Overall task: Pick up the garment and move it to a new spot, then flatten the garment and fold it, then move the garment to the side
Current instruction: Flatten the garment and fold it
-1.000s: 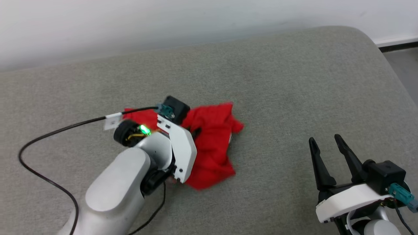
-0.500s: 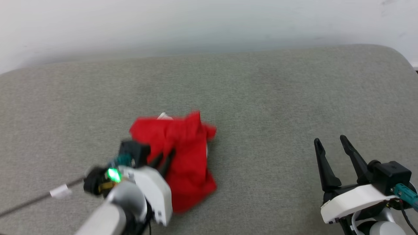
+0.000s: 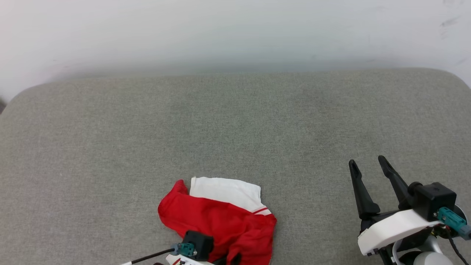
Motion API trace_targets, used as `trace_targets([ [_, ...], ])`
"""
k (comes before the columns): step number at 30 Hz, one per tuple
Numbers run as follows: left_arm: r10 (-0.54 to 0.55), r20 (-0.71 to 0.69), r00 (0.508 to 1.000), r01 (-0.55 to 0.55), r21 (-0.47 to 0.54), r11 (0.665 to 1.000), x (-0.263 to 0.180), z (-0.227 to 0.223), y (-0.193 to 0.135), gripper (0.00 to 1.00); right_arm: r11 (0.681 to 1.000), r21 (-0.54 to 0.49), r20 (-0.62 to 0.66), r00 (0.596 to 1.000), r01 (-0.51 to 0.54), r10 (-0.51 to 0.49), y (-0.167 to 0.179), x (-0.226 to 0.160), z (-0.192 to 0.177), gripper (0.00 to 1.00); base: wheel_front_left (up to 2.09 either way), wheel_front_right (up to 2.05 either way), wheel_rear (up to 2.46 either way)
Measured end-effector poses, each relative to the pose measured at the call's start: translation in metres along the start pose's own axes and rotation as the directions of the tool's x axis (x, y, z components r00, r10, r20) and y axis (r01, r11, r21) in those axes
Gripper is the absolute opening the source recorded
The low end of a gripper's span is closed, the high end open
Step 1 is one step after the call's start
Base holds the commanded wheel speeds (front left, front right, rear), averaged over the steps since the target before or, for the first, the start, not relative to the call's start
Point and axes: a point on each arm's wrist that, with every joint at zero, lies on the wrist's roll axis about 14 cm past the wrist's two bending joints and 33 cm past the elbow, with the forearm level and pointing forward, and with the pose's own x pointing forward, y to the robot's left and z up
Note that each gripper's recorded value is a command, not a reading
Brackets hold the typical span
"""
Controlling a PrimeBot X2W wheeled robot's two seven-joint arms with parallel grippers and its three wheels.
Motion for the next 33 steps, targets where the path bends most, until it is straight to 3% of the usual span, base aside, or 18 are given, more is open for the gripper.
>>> trace_targets([
  [1, -0.006, 0.010, 1.000, 0.006, 0.000, 1.000, 0.000, 0.001, -0.002, 0.98, 1.000, -0.001, 0.004, 1.000, -0.001, 0.001, 0.001, -0.001, 0.001, 1.00, 0.00, 0.00, 0.00],
  [2, -0.004, 0.035, 0.999, 0.004, 0.007, 1.000, 0.000, 0.005, -0.003, 1.00, 1.000, -0.001, 0.005, 1.000, -0.001, 0.001, 0.001, -0.002, 0.002, 1.00, 0.00, 0.00, 0.00],
  [13, -0.023, 0.322, 0.947, -0.018, 0.126, 0.992, -0.011, 0.086, -0.008, 1.00, 1.000, -0.002, 0.015, 1.000, 0.012, -0.012, -0.002, -0.015, 0.008, 1.00, 0.00, 0.00, 0.00],
  [20, -0.024, 0.328, 0.944, -0.049, 0.211, 0.976, -0.006, 0.123, 0.009, 1.00, 1.000, 0.006, 0.004, 1.000, 0.017, -0.017, -0.004, -0.013, 0.004, 1.00, 0.00, 0.00, 0.00],
  [23, -0.026, 0.284, 0.958, -0.045, 0.239, 0.970, 0.005, 0.136, 0.021, 1.00, 1.000, 0.006, -0.004, 1.000, 0.014, -0.014, -0.004, -0.007, 0.001, 1.00, 0.00, 0.00, 0.00],
  [29, -0.049, 0.066, 0.997, 0.026, 0.311, 0.950, 0.044, 0.133, 0.038, 1.00, 1.000, 0.007, -0.037, 0.999, 0.026, -0.026, -0.010, 0.007, -0.012, 1.00, 0.00, 0.00, 0.00],
  [30, -0.039, -0.073, 0.997, 0.062, 0.335, 0.940, 0.063, 0.119, 0.048, 1.00, 1.000, 0.010, -0.059, 0.998, 0.028, -0.028, -0.012, 0.014, -0.021, 1.00, 0.00, 0.00, 0.00],
  [33, -0.020, -0.210, 0.978, 0.094, 0.349, 0.933, 0.077, 0.097, 0.057, 1.00, 0.999, 0.019, -0.080, 0.996, 0.039, -0.037, -0.016, 0.018, -0.031, 1.00, 0.00, 0.00, 0.00],
])
